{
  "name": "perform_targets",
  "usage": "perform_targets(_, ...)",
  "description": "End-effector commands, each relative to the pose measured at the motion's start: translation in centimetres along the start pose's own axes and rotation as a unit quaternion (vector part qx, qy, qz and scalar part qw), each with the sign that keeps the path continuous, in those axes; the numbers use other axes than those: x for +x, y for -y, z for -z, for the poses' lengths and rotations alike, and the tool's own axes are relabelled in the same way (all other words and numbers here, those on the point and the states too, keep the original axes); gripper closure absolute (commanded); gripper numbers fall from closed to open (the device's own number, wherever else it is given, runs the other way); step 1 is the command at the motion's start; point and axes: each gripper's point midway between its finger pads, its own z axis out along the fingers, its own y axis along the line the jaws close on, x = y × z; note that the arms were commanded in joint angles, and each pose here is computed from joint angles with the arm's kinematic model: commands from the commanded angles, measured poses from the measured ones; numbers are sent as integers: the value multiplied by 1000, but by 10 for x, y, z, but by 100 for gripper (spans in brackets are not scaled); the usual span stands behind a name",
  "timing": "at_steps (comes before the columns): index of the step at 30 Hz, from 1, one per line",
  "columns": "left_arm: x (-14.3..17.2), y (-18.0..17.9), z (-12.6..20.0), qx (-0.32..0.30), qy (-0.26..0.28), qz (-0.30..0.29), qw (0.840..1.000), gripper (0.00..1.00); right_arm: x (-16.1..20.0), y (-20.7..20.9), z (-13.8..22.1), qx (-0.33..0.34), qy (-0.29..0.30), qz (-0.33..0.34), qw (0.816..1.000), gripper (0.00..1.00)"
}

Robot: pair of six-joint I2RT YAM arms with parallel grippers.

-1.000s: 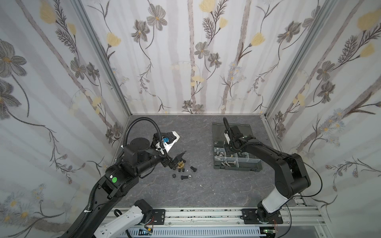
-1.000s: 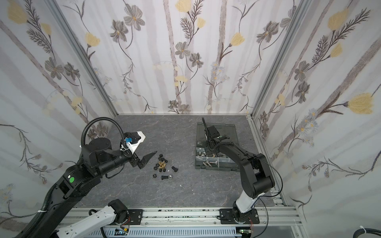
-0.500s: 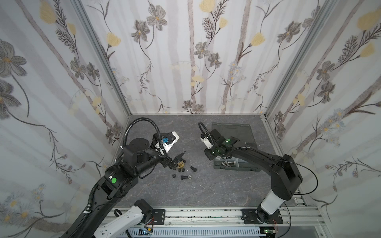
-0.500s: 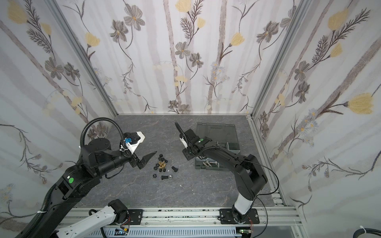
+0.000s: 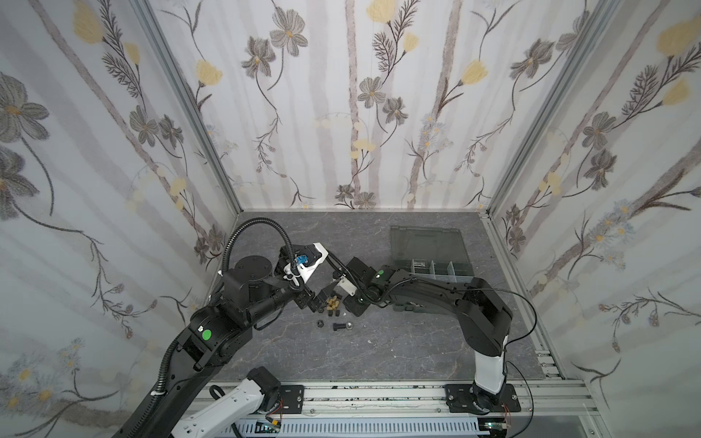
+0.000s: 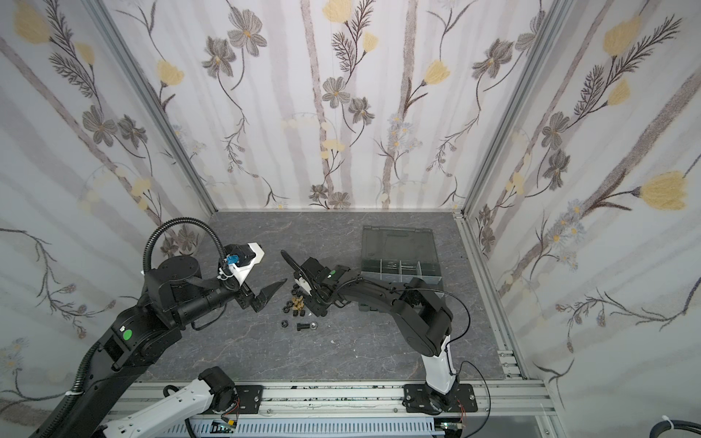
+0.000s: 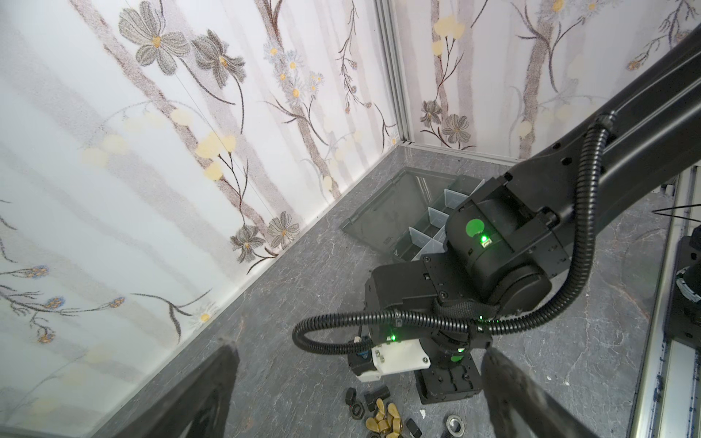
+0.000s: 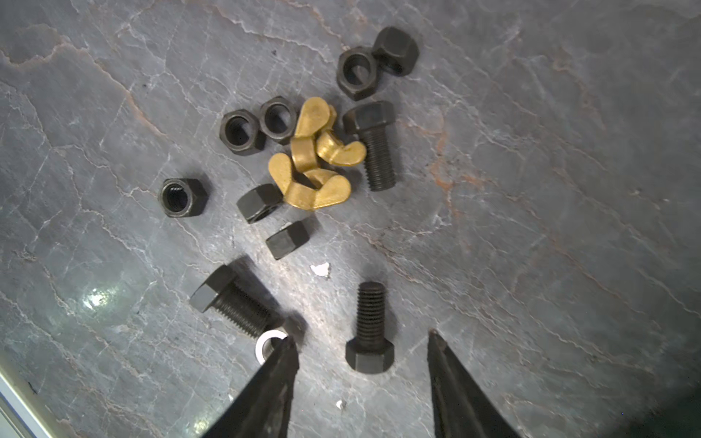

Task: Sort the screws and nuts into containers
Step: Pick up the screw from the center of the table.

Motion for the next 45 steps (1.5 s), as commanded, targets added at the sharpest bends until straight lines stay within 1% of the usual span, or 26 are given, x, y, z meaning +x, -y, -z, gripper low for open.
perform_targets(1, -4, -1, 1, -2, 10, -2, 1000, 0, 3, 3, -7, 7, -11, -2, 1000, 41)
perform_targets(10, -7, -1, 2, -3, 12, -6, 1000, 0, 14, 13, -22, 32, -39, 7, 999, 36)
perform_targets(18, -6, -2, 1, -6, 8, -7, 1000, 0, 21, 19, -30, 45, -56, 4, 997, 36)
perform_targets(21, -6, -2, 2, -6, 9, -7, 1000, 0, 23, 20, -32, 47, -59, 3, 997, 42)
perform_targets(24, -7, -3, 3, -7, 10, -7, 1000, 0, 26, 20, -35, 48, -66, 4, 997, 53)
perform_targets(28, -8, -3, 4, -8, 10, -7, 1000, 0, 30, 21, -38, 49, -73, 6, 996, 64)
perform_targets(31, -8, -3, 4, -8, 10, -6, 1000, 0, 33, 21, -39, 48, -77, 7, 996, 74)
perform_targets(34, -9, -3, 4, -7, 10, -7, 1000, 0, 37, 23, -39, 51, -81, 7, 995, 81)
perform_targets(38, -9, -3, 2, -6, 10, -7, 1000, 0, 33, 27, -30, 53, -70, 0, 996, 87)
perform_targets(40, -9, -3, 1, -6, 9, -7, 1000, 0, 25, 32, -20, 56, -54, -7, 997, 89)
perform_targets(45, -10, -3, 0, -5, 6, -6, 1000, 0, 8, 51, 12, 65, -16, -33, 997, 90)
